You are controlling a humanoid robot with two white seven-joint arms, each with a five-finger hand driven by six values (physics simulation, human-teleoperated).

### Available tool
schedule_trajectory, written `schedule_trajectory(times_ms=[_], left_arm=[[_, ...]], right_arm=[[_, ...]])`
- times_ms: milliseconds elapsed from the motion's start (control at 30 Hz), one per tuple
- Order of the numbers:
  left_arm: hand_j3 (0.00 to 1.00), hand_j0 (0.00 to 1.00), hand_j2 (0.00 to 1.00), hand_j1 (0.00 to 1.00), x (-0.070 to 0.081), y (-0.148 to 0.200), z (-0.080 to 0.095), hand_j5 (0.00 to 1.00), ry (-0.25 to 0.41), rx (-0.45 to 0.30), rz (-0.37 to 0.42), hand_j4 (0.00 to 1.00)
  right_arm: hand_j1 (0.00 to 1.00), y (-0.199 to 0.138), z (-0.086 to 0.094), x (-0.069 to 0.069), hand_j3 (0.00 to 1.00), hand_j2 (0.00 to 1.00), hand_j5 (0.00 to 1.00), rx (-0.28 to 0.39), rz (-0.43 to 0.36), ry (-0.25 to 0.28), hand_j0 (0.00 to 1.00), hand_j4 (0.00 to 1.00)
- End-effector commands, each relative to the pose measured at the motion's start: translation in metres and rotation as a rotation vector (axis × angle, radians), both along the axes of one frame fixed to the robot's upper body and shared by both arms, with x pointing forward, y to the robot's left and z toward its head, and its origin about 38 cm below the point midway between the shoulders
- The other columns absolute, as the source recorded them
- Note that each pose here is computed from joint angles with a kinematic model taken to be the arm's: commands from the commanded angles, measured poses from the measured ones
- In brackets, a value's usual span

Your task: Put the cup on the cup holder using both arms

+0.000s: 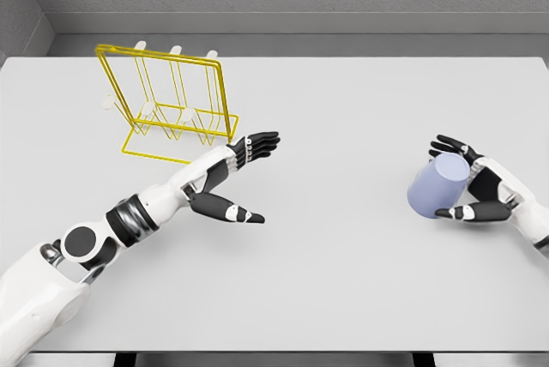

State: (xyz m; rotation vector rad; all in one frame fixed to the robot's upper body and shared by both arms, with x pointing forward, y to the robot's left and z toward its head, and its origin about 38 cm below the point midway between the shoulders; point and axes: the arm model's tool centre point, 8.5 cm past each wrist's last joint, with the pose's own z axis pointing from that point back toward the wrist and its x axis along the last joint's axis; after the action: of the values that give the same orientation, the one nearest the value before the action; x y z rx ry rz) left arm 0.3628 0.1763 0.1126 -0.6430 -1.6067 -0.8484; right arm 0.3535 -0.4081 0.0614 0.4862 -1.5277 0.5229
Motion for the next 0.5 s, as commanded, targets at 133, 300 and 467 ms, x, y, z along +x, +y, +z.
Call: schedule_trajectory(times_ms=[133,300,467], left_arm=[[1.0,1.0,1.0,1.0,0.0,-0.005,-0.003,1.0,0.013,-0.024,0.003,1.0],[1.0,1.0,1.0,1.0,0.003,0.0,-0.009,1.0,0.032,-0.016,0.021,1.0],[1.0,1.0,1.0,1.0,0.007,0.007,-0.021,1.0,0.057,0.015,0.047,1.0]], right_arm=[[1.0,0.003,-0.002,0.0,1.0,1.0,1.0,0.012,0.001,0.002,1.0,1.0],[1.0,0.008,-0.004,0.001,1.0,1.0,1.0,0.023,0.005,0.002,1.0,1.0],[0.99,0.008,-0.003,0.002,0.99,0.99,0.99,0.025,0.004,0.0,0.99,0.99]])
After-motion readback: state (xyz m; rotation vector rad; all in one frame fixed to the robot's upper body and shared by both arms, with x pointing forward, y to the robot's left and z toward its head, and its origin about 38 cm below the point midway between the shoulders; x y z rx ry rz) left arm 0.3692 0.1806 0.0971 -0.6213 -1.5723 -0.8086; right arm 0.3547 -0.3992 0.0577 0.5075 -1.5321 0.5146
